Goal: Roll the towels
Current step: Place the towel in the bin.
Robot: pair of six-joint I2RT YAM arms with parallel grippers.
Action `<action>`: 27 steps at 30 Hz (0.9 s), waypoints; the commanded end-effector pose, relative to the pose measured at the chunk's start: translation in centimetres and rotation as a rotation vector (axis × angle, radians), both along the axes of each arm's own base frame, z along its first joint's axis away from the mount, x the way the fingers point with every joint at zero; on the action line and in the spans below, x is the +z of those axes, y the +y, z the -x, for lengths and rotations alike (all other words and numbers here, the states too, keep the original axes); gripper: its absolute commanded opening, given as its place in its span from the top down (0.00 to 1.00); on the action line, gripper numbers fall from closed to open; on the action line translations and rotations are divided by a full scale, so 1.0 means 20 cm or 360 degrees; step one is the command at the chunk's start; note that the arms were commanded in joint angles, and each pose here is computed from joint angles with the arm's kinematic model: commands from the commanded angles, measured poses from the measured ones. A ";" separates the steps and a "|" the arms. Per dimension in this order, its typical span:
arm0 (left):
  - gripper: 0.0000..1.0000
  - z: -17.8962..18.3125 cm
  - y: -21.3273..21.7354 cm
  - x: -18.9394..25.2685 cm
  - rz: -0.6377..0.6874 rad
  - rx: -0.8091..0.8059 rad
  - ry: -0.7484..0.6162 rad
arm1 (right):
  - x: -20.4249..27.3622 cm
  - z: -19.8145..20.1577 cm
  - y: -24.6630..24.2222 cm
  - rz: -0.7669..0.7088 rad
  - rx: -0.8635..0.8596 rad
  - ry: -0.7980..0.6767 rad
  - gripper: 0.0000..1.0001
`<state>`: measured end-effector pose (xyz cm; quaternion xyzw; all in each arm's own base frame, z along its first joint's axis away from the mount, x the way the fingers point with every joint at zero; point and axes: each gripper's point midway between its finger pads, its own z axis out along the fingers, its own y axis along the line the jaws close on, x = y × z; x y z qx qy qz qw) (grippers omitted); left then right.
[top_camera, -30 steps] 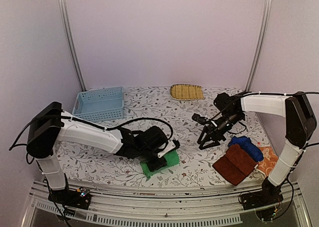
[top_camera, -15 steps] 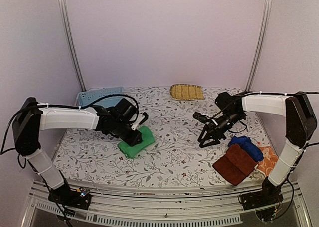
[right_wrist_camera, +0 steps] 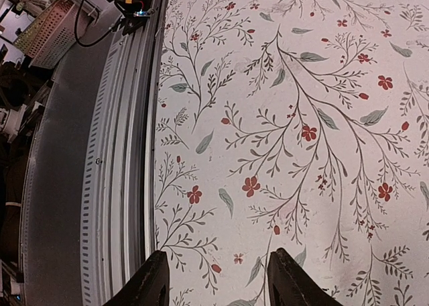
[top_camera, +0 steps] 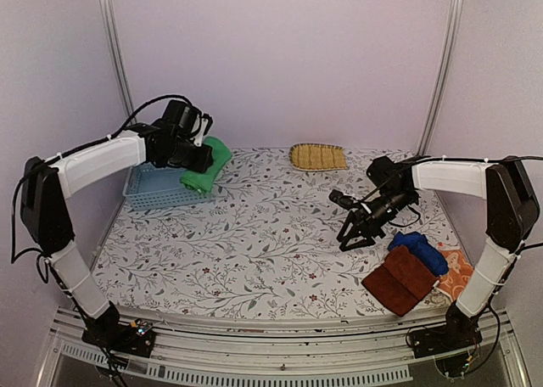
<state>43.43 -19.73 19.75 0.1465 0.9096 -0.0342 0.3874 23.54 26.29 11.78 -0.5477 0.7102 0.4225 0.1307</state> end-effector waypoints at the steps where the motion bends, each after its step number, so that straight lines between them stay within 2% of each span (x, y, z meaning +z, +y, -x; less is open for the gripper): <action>1: 1.00 -0.20 0.18 0.05 -0.0073 0.0217 -0.0036 | -0.01 0.00 -0.01 -0.0017 -0.0020 0.0016 0.47; 10: 1.00 -0.47 0.39 0.12 -0.0157 0.0482 -0.0117 | -0.03 -0.01 -0.02 0.0008 -0.0037 0.0020 0.47; 20: 1.00 -0.59 0.68 -0.17 -0.0446 0.0831 0.0020 | -0.07 0.00 -0.02 0.0025 -0.0037 0.0057 0.47; 27: 1.00 -0.68 0.74 -0.35 -0.0468 0.0855 0.0128 | -0.09 0.01 -0.03 0.0031 -0.0030 0.0081 0.47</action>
